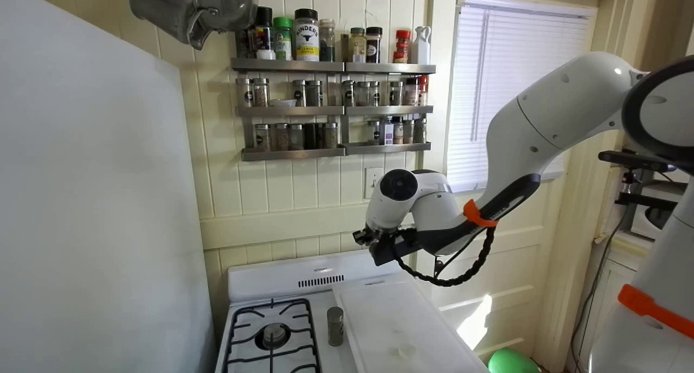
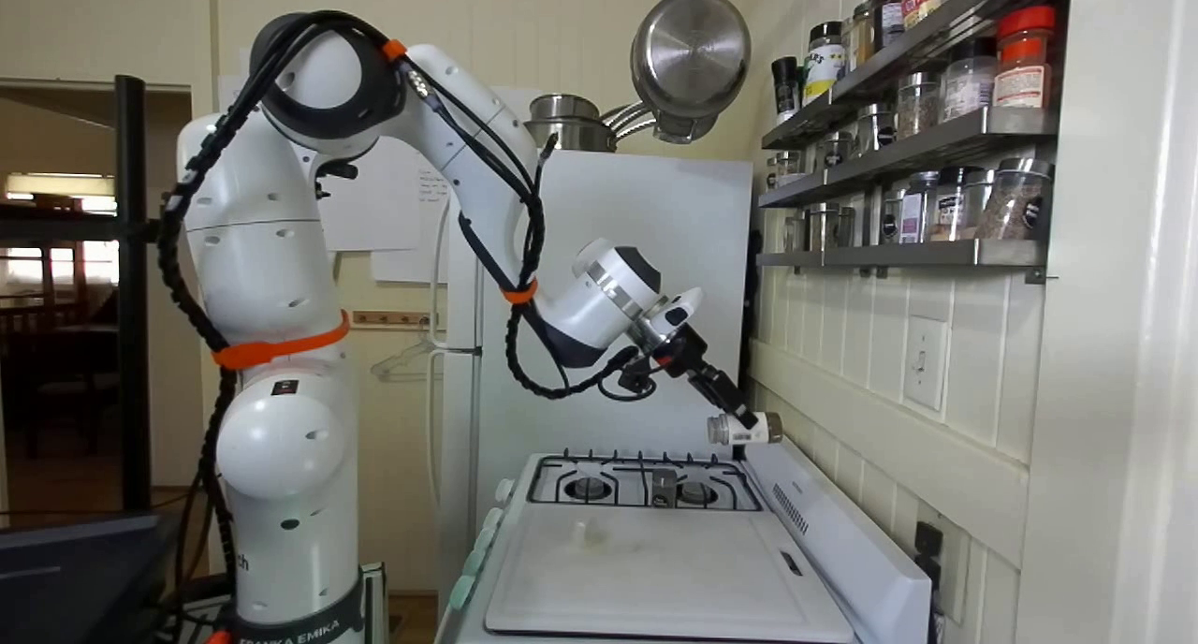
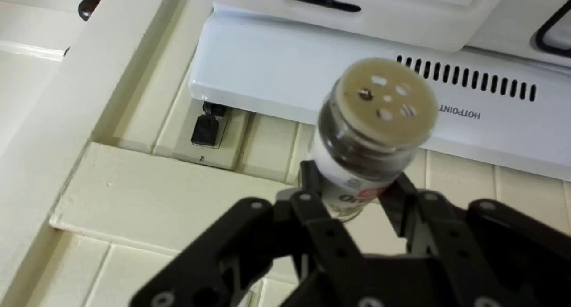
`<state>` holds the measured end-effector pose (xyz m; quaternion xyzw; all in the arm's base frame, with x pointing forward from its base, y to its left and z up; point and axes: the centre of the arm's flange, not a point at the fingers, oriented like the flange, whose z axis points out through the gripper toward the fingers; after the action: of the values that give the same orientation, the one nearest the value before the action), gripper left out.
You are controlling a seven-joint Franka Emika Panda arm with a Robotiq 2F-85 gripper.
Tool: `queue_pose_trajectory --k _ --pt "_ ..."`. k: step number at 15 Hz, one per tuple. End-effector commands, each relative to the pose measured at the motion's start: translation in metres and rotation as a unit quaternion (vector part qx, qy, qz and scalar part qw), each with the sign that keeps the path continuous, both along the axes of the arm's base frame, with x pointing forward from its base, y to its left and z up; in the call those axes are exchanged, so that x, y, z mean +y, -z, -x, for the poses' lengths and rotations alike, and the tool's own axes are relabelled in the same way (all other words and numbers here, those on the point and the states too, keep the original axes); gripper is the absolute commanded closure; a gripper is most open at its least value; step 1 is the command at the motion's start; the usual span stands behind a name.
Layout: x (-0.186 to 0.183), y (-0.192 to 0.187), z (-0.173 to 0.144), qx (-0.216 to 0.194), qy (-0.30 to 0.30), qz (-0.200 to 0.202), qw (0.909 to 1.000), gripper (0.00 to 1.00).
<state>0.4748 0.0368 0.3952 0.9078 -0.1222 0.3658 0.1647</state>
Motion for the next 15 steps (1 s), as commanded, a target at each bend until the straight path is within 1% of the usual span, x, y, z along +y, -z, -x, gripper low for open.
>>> queue_pose_trajectory --k 1,4,7,10,11,15 --pt "0.002 0.005 0.015 -0.032 -0.005 -0.002 0.9995 0.87" --pt "0.003 0.002 0.018 -0.054 -0.01 0.012 0.9984 0.87" --pt "0.003 -0.001 0.019 -0.062 -0.011 0.012 0.9979 0.87" --pt "0.004 -0.002 0.022 -0.082 -0.018 0.016 0.9963 0.87" --pt "0.005 -0.002 0.024 -0.09 -0.02 0.022 0.9955 0.87" --pt "0.007 -0.004 0.025 -0.101 -0.026 0.027 0.9941 0.87"
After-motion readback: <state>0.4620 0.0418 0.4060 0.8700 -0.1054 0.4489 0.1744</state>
